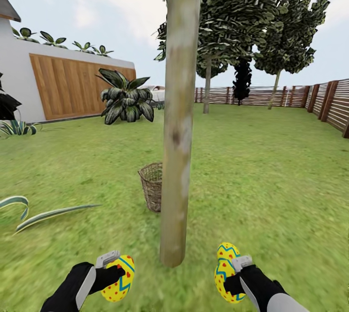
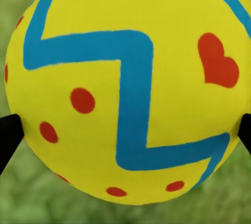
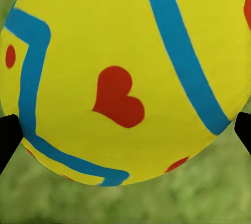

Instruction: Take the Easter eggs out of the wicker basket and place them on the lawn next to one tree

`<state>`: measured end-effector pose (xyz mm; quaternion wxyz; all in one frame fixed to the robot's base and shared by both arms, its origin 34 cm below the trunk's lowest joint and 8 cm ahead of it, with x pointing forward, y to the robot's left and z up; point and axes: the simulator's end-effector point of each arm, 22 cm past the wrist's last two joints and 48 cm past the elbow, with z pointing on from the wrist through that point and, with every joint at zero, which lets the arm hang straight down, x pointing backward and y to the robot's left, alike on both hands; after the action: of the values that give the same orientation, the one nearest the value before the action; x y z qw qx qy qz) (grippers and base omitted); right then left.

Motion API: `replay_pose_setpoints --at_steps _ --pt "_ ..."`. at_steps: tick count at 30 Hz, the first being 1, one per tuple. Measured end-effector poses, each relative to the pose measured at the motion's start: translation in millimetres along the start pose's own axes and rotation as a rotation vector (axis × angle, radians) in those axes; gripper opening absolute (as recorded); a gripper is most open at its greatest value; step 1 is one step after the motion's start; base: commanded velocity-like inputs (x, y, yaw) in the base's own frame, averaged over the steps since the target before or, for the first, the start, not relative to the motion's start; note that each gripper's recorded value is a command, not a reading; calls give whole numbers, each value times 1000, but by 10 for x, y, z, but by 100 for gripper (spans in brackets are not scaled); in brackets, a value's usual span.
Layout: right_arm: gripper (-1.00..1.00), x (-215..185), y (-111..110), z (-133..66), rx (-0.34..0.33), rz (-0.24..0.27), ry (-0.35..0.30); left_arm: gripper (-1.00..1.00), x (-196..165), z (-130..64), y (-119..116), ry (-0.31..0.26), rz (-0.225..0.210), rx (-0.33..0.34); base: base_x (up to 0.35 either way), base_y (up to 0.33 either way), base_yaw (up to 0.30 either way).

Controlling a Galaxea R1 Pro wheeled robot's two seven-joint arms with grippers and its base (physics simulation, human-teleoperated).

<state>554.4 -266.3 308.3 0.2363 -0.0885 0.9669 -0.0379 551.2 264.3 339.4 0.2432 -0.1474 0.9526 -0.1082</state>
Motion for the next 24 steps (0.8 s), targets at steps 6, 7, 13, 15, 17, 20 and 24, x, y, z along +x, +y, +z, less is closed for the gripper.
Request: replay_pose_setpoints --at_steps 6,7,13,15,17,20,24 --pt "-100 -71 -28 62 3 4 -32 -100 65 81 43 14 -5 -7 0 0 0" --pt "-100 -117 -58 60 8 7 -42 -100 69 92 45 15 -6 -7 0 0 0" --pt "-100 -354 -67 81 15 -6 -120 -100 24 162 55 -14 -6 -8 0 0 0" --pt "-100 -319 -54 114 12 -6 -112 -100 -31 160 76 -26 -4 -11 0 0 0" --pt "-100 -283 -16 147 7 -8 -102 -100 -178 120 90 -59 3 -15 0 0 0" --pt "-100 -250 189 194 -20 -12 -92 -100 -179 148 81 -59 4 -16 0 0 0" --pt "-100 -218 257 249 -28 -15 -88 -100 -132 201 108 -47 4 -22 0 0 0"
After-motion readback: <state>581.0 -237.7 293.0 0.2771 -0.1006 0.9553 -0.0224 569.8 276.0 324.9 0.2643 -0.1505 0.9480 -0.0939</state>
